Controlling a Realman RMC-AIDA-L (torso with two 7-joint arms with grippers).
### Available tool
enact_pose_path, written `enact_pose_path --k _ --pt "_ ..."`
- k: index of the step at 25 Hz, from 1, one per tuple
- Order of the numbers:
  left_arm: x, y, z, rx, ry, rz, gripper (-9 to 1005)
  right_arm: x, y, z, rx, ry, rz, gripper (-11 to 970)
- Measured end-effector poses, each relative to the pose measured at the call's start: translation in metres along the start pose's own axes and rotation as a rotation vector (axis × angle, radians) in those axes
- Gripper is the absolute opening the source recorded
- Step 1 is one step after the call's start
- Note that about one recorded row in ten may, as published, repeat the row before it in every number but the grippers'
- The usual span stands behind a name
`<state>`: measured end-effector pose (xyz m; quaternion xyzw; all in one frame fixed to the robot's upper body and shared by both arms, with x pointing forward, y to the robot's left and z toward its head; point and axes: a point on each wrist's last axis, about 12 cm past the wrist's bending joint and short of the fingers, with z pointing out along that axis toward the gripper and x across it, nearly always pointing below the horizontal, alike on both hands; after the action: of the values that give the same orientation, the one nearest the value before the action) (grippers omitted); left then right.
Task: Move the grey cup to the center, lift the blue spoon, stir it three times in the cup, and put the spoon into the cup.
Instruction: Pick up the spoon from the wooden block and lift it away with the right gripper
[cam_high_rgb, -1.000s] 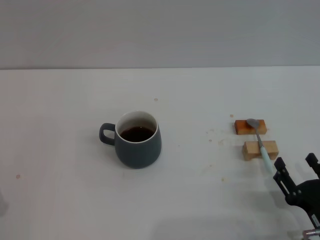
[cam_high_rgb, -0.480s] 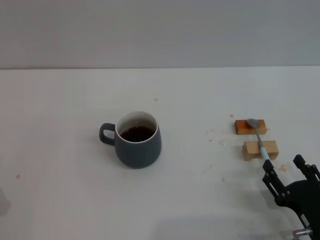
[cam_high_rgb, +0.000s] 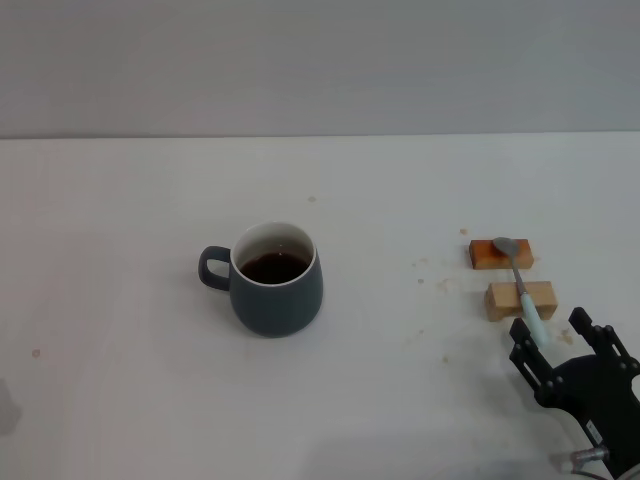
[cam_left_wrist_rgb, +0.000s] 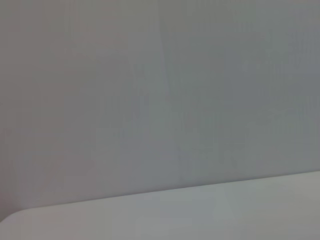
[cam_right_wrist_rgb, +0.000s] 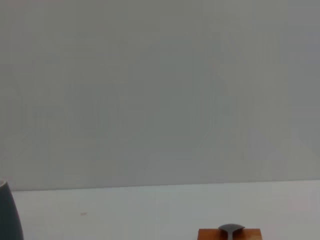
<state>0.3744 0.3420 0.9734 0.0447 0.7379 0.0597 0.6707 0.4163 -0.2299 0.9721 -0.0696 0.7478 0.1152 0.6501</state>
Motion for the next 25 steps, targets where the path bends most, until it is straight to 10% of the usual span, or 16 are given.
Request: enact_pose_path --k 25 --pt "0.0004 0.0005 -0.001 -0.002 0.002 0.001 -2 0.0005 0.0002 0.0031 -0.004 0.012 -0.002 733"
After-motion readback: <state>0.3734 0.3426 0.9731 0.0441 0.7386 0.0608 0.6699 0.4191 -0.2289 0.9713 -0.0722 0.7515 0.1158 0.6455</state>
